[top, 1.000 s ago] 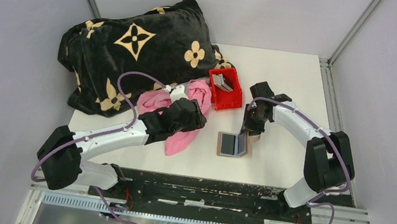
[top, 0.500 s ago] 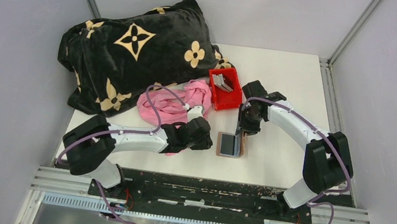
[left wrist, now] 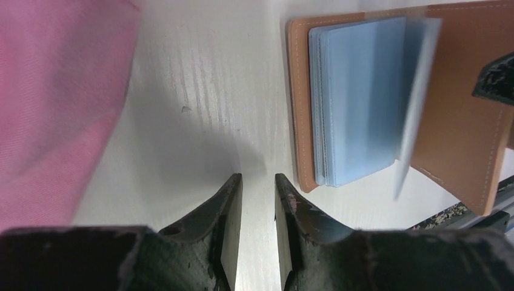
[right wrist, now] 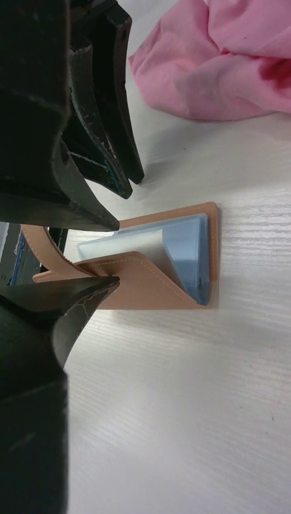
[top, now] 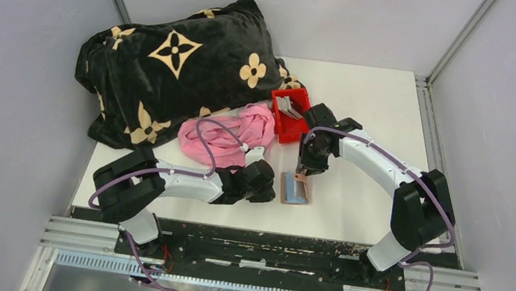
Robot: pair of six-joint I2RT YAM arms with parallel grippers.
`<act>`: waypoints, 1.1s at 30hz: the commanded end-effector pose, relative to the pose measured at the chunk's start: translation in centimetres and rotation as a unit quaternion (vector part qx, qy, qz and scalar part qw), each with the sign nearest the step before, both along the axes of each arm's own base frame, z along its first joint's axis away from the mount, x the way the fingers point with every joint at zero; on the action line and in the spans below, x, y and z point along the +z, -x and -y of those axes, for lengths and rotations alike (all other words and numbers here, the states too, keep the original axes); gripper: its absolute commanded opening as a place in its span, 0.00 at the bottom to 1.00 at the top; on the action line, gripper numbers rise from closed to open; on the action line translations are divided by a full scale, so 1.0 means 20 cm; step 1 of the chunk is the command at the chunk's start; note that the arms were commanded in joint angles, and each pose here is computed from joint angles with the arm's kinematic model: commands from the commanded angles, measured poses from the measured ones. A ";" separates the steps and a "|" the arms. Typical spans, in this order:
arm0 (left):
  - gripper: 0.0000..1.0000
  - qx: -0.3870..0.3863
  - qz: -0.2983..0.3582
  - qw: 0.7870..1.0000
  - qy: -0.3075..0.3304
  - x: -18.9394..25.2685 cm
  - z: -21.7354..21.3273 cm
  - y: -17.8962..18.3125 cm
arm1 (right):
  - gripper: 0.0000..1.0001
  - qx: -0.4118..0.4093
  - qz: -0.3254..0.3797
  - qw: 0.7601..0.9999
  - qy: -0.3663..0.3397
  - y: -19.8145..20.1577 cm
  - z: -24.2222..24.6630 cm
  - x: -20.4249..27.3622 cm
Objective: Put the credit cards into the card holder
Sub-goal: Close the card holder at the center of the board.
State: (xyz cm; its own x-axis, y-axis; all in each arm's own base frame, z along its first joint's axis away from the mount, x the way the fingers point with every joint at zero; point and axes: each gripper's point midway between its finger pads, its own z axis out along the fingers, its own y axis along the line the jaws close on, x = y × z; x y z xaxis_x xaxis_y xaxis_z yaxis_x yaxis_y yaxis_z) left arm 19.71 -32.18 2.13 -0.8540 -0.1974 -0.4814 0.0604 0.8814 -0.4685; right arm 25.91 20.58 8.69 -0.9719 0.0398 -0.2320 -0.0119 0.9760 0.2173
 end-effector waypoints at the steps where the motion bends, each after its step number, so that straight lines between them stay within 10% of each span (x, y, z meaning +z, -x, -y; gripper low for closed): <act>1: 0.34 0.011 -0.005 1.000 0.022 0.00 0.03 0.00 | 0.40 -0.007 0.010 1.000 -0.022 -0.04 -0.09 0.03; 18: 0.33 0.019 -0.007 1.000 -0.004 0.01 -0.08 0.04 | 0.42 -0.003 -0.024 0.997 -0.069 -0.03 -0.23 -0.11; 33: 0.33 -0.020 0.063 0.995 0.075 0.51 0.12 -0.06 | 0.44 -0.011 -0.052 0.995 -0.080 0.02 -0.24 -0.33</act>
